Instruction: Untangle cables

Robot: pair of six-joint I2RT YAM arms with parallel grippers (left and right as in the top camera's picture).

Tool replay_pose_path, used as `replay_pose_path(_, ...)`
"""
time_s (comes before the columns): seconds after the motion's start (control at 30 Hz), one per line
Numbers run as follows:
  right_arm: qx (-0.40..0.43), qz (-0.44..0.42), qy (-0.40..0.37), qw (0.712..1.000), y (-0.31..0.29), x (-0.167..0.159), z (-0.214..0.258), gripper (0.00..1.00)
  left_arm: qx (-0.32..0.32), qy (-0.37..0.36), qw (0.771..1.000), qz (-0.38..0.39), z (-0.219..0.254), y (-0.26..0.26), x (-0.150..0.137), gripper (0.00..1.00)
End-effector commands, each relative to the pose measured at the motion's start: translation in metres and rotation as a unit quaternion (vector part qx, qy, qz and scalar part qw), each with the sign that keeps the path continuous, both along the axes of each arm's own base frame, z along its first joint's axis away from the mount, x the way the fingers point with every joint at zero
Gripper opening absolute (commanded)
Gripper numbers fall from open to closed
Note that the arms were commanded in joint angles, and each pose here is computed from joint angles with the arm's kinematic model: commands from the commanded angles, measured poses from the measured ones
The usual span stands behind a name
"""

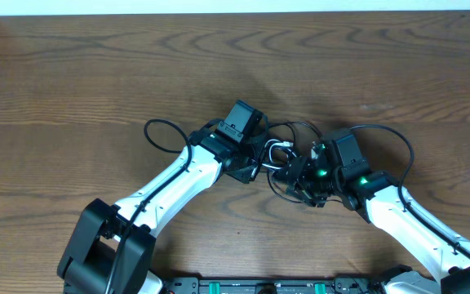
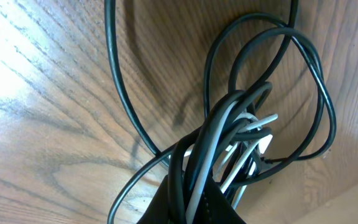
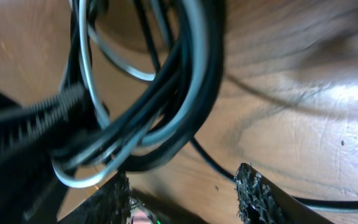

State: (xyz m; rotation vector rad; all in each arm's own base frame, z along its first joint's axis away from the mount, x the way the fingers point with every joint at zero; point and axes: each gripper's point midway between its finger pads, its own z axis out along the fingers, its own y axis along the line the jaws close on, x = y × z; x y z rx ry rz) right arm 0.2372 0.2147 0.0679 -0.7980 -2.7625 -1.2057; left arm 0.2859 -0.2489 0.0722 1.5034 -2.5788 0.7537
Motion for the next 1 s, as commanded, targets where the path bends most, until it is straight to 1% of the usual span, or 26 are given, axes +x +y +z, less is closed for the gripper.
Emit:
replay_pose_path(0.0,-0.011,-0.076,0.026,0.997,-0.007,0.012,-0.003,0.54,0.002,-0.001,1.000,-0.027,-0.003,-0.002,-0.004,0.08)
replay_pose_path(0.13,-0.008,-0.103,0.029,0.994,-0.009,0.018,-0.001,0.55,0.008,-0.007,0.999,-0.045,-0.003,-0.001,-0.005,0.08)
replay_pose_path(0.2,-0.014,-0.118,0.030,0.992,-0.012,0.021,-0.003,0.55,0.009,-0.005,0.999,-0.046,-0.004,0.000,-0.006,0.08)
replay_pose_path(0.33,-0.026,-0.142,0.030,0.989,-0.017,0.026,-0.005,0.55,0.009,-0.014,0.997,-0.072,-0.003,-0.002,-0.008,0.08)
replay_pose_path(0.4,-0.031,-0.153,0.027,0.987,-0.020,0.029,-0.006,0.55,-0.001,-0.012,0.996,-0.089,-0.002,-0.005,-0.011,0.08)
replay_pose_path(0.57,-0.042,-0.164,0.021,0.985,-0.024,0.032,-0.008,0.55,-0.026,0.001,0.995,-0.101,0.002,-0.013,-0.018,0.08)
replay_pose_path(0.73,-0.045,-0.181,0.028,0.982,-0.027,0.034,-0.010,0.53,-0.074,0.026,0.989,-0.123,0.010,-0.026,-0.031,0.08)
replay_pose_path(0.77,-0.046,-0.182,0.026,0.982,-0.027,0.035,-0.010,0.51,-0.082,0.031,0.988,-0.126,0.011,-0.029,-0.033,0.08)
replay_pose_path(0.9,-0.044,-0.184,0.019,0.982,-0.027,0.038,-0.009,0.38,-0.116,0.058,0.983,-0.129,0.018,-0.037,-0.042,0.08)
replay_pose_path(0.97,-0.047,-0.186,0.018,0.981,-0.028,0.038,-0.010,0.36,-0.139,0.069,0.979,-0.130,0.024,-0.043,-0.045,0.08)
